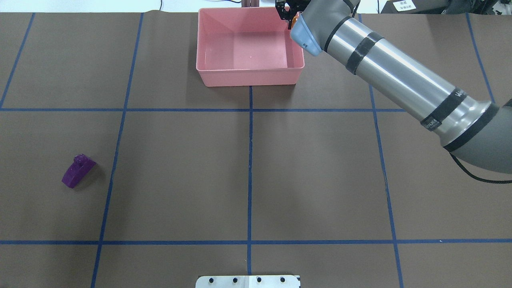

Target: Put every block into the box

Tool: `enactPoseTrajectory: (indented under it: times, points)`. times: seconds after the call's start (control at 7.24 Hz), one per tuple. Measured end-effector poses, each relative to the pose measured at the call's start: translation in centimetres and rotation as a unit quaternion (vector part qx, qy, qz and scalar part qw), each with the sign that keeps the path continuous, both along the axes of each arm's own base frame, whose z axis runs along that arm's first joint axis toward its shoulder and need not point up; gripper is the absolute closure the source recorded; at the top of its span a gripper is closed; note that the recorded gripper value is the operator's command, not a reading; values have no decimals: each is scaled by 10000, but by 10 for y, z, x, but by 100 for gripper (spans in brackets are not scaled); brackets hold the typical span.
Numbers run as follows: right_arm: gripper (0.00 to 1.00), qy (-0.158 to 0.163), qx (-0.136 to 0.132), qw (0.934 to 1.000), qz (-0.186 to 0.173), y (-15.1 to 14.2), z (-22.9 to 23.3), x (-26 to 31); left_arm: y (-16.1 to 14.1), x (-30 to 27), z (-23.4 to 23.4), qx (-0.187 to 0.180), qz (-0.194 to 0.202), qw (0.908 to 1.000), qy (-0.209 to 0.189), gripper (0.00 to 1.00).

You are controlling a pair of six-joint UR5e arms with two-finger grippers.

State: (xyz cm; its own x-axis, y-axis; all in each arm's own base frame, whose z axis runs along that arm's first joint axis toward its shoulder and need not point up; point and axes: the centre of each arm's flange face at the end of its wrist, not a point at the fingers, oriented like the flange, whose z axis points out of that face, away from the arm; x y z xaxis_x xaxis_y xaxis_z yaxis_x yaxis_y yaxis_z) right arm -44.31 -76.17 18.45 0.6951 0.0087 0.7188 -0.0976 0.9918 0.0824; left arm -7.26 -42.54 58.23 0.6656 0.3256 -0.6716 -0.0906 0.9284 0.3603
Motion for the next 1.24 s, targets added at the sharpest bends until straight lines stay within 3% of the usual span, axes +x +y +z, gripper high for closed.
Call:
enactPoseTrajectory:
  times: [0.14, 0.28, 0.41, 0.97, 1.24]
  points:
    - [70, 28, 34, 10000, -58, 1, 6, -19, 0, 1, 0, 2, 13, 10000, 3, 0]
    - [9, 85, 55, 9999, -101, 5, 12, -34, 0, 2, 0, 2, 22, 10000, 5, 0]
    - [1, 131, 61, 9998, -132, 9, 17, -44, 0, 2, 0, 6, 27, 10000, 5, 0]
    - [1, 101, 110, 9999, -39, 8, 5, -37, 0, 4, -4, 69, 71, 9999, 126, 0]
    - [1, 96, 2, 10000, 22, 10, -22, -8, 0, 12, -8, 376, 158, 9991, 151, 0]
